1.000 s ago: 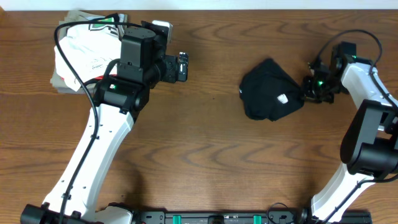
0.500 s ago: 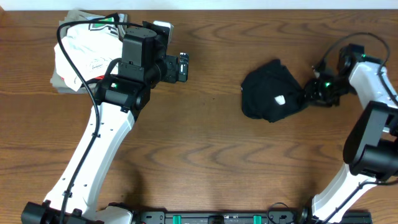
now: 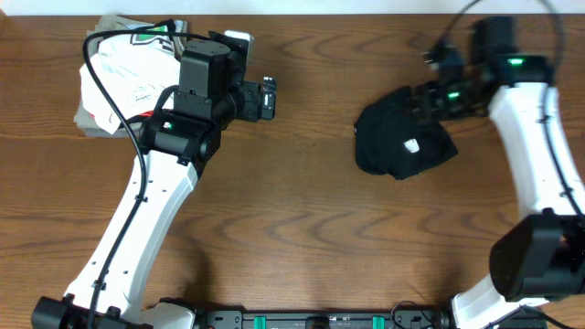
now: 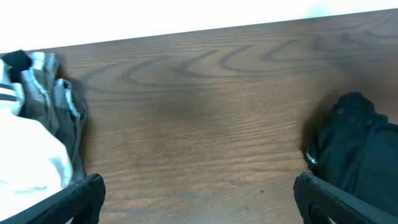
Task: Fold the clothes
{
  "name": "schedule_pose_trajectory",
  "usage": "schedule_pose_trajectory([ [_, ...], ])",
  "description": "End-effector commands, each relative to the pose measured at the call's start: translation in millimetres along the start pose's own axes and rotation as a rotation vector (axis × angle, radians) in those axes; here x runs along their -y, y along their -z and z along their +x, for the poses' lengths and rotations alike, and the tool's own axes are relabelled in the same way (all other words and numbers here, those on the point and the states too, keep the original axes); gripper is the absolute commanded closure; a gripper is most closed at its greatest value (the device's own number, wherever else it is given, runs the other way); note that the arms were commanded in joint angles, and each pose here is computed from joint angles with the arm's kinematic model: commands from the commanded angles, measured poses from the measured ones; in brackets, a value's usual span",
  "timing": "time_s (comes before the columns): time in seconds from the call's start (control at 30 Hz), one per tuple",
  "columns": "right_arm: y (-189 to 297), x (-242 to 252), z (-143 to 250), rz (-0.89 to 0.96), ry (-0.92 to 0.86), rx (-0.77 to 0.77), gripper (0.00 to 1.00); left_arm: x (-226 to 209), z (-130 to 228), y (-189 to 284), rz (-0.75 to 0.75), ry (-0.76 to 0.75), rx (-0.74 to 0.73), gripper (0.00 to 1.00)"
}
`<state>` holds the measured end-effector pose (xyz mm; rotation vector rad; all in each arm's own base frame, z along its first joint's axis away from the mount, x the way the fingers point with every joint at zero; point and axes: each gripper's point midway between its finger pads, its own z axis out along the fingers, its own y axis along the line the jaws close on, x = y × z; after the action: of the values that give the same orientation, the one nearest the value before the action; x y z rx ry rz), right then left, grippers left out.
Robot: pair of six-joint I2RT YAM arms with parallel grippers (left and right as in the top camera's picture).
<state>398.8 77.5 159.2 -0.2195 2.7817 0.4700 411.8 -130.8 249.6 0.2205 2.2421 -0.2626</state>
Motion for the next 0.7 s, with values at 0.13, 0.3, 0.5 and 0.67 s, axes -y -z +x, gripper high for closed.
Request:
schedule_pose_trajectory([
  [0.13,-50.6,9.2,43.2,0.18,-0.139,-0.134,0.53,-25.0,8.5,-1.5,-0.073,0.014,-0.034,0.02],
  [0.3,-61.6,2.7,59.7,0.187,-0.156,-0.176,0.49,-34.3,10.6,-0.7,-0.091,0.028,-0.044,0.02],
  [0.5,-77.1,0.5,65.0,0.2,-0.158,-0.161,0.43,-35.0,11.1,-0.6,-0.092,0.029,-0.046,0.02],
  [0.67,-91.5,-0.9,71.4,0.193,-0.171,-0.148,0.55,-35.1,12.5,-0.5,-0.093,0.029,-0.052,0.02],
])
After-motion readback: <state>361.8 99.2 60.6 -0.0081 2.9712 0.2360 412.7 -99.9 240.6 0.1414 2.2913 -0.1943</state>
